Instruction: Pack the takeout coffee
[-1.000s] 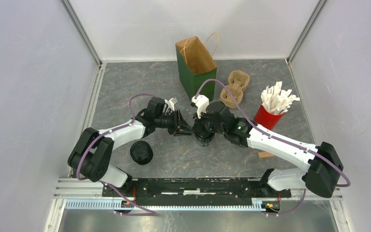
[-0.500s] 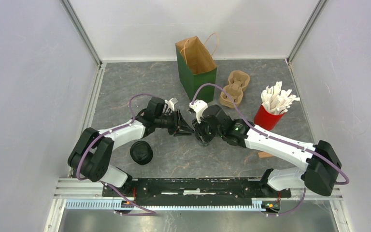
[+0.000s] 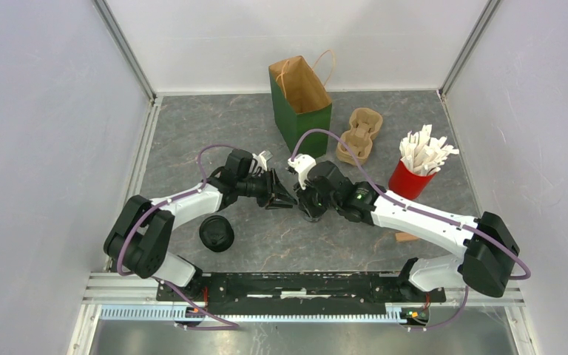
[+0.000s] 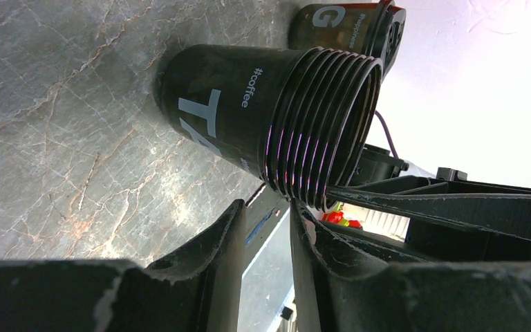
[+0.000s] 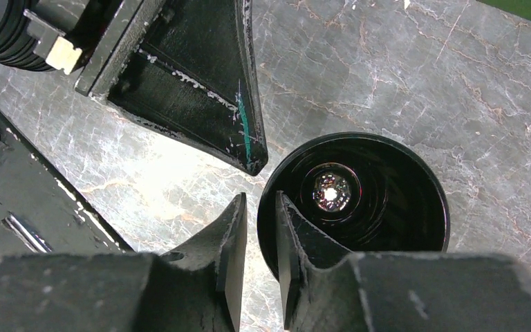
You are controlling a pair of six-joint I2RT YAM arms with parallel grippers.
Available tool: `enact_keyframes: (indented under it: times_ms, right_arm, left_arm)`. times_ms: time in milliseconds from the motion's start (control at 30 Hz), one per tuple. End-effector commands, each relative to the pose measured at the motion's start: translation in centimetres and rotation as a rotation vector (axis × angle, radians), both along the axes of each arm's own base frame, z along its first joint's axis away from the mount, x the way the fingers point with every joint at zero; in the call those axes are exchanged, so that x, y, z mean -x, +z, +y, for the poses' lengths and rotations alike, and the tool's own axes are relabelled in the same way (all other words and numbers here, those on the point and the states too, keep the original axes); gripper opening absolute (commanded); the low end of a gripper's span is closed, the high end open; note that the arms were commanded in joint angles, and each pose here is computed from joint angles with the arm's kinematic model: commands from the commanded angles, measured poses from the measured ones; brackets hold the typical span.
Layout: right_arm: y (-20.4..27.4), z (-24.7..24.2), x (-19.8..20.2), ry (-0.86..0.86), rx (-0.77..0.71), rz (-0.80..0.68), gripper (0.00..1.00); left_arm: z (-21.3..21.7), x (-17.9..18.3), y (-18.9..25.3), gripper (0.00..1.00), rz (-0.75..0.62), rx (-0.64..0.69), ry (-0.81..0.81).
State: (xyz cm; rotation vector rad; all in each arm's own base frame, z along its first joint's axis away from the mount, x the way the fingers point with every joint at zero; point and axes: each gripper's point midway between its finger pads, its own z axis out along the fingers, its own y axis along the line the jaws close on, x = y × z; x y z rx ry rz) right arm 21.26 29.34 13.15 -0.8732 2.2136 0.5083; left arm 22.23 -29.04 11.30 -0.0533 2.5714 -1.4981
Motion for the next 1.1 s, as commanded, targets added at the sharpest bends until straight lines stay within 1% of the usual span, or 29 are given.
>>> enact_keyframes:
  times_ms: [0, 100, 133, 267, 467, 633, 833, 967, 1067]
  right_arm:
    - [2.1, 1.4, -0.8, -0.001, -0.064, -0.042, 0.25]
    - [2.1, 1.7, -0.8, 0.009, -0.075, -0.041, 0.04]
    - [2.1, 1.8, -0.7, 0.012, -0.077, -0.040, 0.00]
    - [2.6, 2.1, -0.7, 0.016, -0.103, -0.044, 0.00]
    - [4.1, 3.2, -0.2, 0.049, -0.202, -0.057, 0.00]
    - [4.1, 3.9, 0.3, 0.074, -0.253, -0.041, 0.00]
    - [4.2, 3.7, 0.4, 0.074, -0.267, -0.052, 0.00]
    - [3.5, 2.6, 0.1, 0.049, -0.217, -0.064, 0.00]
    - [3.1, 2.2, 0.2, 0.046, -0.208, -0.062, 0.00]
  left_arm:
    - [-0.5, -0.6, 1.0, 0.36, -0.052, 0.013, -0.017]
    - [-0.6, -0.6, 1.1, 0.36, -0.052, 0.016, -0.020]
    - [-0.6, -0.6, 1.1, 0.36, -0.052, 0.016, -0.020]
    - [-0.5, -0.5, 1.2, 0.36, -0.056, 0.017, -0.021]
    - [-0.5, -0.6, 0.8, 0.37, -0.055, 0.013, -0.019]
    - [-0.5, -0.5, 0.4, 0.37, -0.043, 0.015, -0.016]
    - [-0.5, -0.5, 0.4, 0.37, -0.045, 0.015, -0.016]
    - [-0.6, -0.4, 0.9, 0.36, -0.051, 0.023, -0.022]
    - [-0.6, -0.5, 1.8, 0.37, -0.067, 0.036, -0.018]
